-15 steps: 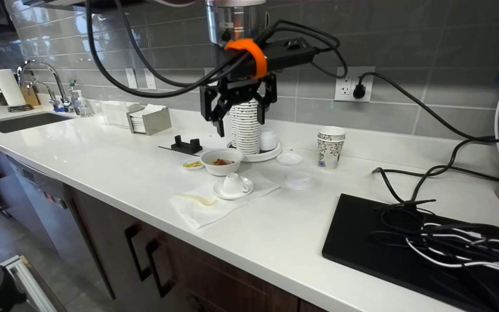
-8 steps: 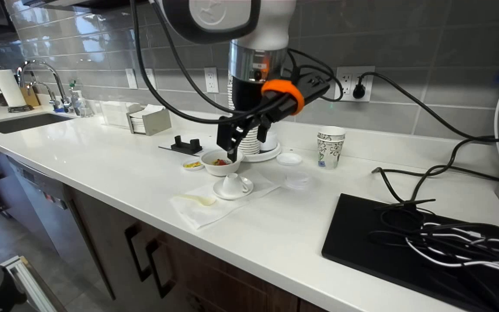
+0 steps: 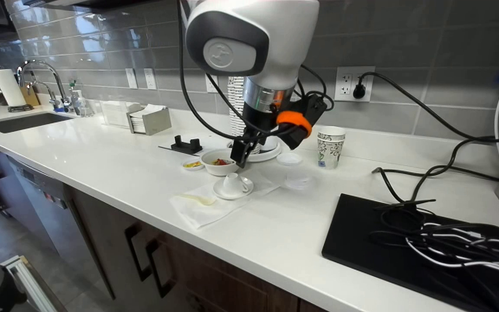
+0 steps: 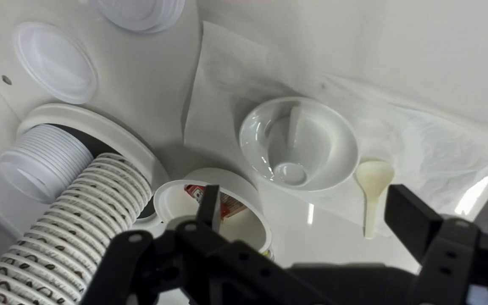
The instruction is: Remove the mug from the plate and then put it on the counter
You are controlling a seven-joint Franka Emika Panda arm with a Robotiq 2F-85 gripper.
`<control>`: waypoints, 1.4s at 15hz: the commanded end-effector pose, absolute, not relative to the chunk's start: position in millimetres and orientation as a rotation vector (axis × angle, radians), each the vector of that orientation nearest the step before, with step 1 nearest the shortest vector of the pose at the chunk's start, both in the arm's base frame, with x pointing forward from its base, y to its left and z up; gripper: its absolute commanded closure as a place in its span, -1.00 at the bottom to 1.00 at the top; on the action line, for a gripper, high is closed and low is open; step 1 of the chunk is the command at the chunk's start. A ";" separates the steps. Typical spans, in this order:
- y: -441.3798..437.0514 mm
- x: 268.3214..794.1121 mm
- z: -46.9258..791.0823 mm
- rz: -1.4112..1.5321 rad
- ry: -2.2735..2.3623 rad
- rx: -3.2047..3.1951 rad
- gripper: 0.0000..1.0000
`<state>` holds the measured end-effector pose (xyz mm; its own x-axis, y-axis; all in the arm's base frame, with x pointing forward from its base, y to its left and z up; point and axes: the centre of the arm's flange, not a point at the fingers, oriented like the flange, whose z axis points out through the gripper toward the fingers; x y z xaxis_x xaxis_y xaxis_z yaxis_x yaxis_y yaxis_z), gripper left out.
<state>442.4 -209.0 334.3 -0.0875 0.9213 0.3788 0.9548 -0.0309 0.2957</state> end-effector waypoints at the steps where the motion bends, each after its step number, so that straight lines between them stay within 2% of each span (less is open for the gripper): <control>1: -229.1 484.6 294.4 -0.844 -2.070 -2.068 -1.00; 5: -224.4 491.6 268.0 -0.908 -1.928 -1.981 -1.00; 6: -203.5 455.9 298.7 -0.928 -1.955 -2.007 -1.00; 15: -217.8 480.6 258.1 -0.769 -1.932 -2.050 -1.00; 21: -226.3 496.6 235.7 -0.825 -1.934 -1.910 -1.00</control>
<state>481.4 -221.8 245.6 -0.0264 0.8317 0.5545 0.9736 -0.1044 0.2029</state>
